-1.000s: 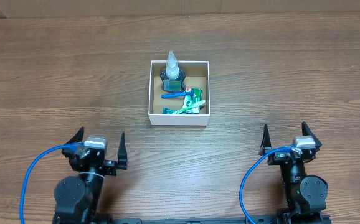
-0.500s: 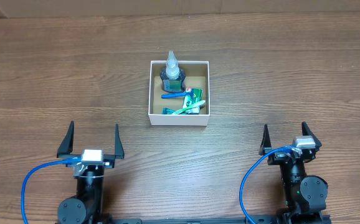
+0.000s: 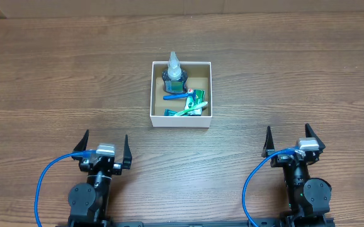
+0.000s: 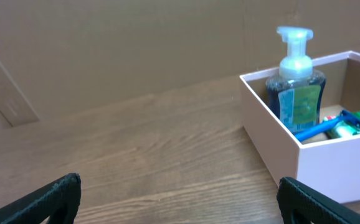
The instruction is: Pack container
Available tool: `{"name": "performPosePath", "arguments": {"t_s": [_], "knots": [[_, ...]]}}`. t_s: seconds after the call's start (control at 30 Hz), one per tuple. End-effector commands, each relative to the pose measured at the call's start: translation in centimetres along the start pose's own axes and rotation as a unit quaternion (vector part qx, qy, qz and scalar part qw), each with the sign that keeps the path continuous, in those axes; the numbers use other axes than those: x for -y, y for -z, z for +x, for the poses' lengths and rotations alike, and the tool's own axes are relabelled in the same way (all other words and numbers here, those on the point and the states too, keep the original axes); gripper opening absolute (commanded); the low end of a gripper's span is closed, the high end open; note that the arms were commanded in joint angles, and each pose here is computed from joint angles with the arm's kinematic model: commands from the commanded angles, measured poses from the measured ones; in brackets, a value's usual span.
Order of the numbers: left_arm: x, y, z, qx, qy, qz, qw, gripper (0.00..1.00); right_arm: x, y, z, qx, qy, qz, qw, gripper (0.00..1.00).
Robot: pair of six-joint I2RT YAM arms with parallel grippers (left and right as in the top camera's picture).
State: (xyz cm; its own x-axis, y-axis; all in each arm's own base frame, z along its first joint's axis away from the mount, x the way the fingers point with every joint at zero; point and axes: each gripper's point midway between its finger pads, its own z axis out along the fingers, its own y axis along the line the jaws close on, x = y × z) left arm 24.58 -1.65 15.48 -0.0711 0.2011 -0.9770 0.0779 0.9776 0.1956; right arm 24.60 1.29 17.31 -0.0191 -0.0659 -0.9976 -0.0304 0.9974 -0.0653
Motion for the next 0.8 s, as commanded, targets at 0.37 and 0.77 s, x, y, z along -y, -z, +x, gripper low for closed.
{"name": "performPosePath", "arguments": {"t_s": [0.37, 0.77], "knots": [[-0.68, 0.05, 0.01, 0.003, 0.016, -0.010, 1.000, 1.00, -0.02, 0.00, 0.12, 0.003, -0.003, 0.001, 1.000, 1.00], [-0.69, 0.05, 0.03, 0.002, 0.016, -0.010, 1.000, 1.00, -0.02, 0.00, 0.12, 0.003, -0.003, 0.001, 1.000, 1.00]]}}
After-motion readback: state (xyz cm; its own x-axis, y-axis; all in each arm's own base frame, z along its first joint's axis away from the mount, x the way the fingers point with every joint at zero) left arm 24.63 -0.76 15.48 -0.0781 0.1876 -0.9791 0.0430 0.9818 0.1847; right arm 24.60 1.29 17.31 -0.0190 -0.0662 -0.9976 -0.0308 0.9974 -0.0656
